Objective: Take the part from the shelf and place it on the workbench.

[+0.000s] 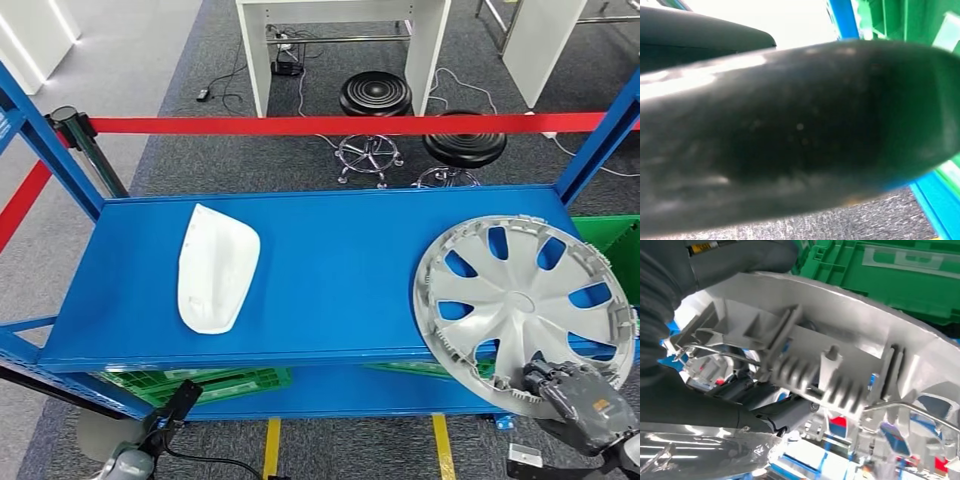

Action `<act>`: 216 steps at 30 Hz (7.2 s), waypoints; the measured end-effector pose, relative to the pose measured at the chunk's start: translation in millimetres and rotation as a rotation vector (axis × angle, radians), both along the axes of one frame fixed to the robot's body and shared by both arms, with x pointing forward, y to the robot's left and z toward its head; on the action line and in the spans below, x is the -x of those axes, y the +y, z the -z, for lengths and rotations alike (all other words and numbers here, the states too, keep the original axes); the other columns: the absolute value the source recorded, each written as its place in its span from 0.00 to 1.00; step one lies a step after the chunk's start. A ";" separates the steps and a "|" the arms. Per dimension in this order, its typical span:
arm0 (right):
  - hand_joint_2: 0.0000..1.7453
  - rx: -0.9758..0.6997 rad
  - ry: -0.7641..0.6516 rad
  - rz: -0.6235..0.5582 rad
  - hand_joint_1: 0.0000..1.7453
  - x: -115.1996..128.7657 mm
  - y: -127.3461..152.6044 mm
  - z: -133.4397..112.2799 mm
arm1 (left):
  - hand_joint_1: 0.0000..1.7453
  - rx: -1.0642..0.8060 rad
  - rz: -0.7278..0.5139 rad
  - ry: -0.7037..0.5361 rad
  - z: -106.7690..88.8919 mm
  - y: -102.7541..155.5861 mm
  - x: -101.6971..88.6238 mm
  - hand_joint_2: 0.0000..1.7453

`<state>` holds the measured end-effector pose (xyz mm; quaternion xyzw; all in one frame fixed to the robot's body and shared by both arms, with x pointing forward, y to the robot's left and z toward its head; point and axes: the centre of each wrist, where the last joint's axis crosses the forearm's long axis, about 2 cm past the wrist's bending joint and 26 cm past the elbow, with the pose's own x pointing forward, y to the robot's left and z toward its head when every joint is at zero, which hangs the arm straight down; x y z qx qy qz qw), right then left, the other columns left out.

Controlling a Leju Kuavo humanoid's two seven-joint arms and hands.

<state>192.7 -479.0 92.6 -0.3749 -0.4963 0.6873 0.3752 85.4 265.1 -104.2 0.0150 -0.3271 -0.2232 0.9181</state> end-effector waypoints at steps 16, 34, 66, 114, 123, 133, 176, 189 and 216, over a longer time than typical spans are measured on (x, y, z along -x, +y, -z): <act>1.00 -0.041 -0.095 0.058 1.00 18.0 16.9 16.7 | 0.00 -0.009 -0.012 0.013 1.6 2.5 8.0 0.00; 1.00 -0.011 -0.411 -0.084 1.00 23.2 58.6 -19.9 | 0.00 -0.012 -0.025 0.016 2.1 1.7 11.4 0.00; 1.00 -0.070 -0.564 -0.238 1.00 13.4 113.5 -48.5 | 0.00 -0.014 -0.035 0.023 1.7 -2.7 10.5 0.00; 1.00 -0.023 -0.114 0.130 0.01 15.7 30.0 -16.1 | 0.00 -0.019 -0.051 0.000 1.6 3.2 8.6 0.00; 1.00 0.023 -0.044 0.206 0.00 25.6 13.7 -7.6 | 0.00 -0.010 -0.054 -0.012 0.9 0.2 5.4 0.00; 0.00 0.056 -0.046 0.256 0.00 28.7 1.1 -4.2 | 0.00 -0.005 -0.058 -0.021 0.3 -1.9 2.9 0.00; 0.00 0.260 -0.433 0.226 0.00 27.0 -20.7 -23.8 | 0.00 0.012 -0.074 -0.027 -0.2 -9.0 2.2 0.00; 0.00 0.240 -0.416 0.244 0.00 31.2 -19.3 -20.3 | 0.00 0.012 -0.077 -0.028 -0.3 -9.3 1.9 0.00; 0.00 0.360 -0.519 0.152 0.00 29.5 -13.9 -20.1 | 0.00 0.007 -0.077 -0.025 -0.5 -9.3 1.3 0.00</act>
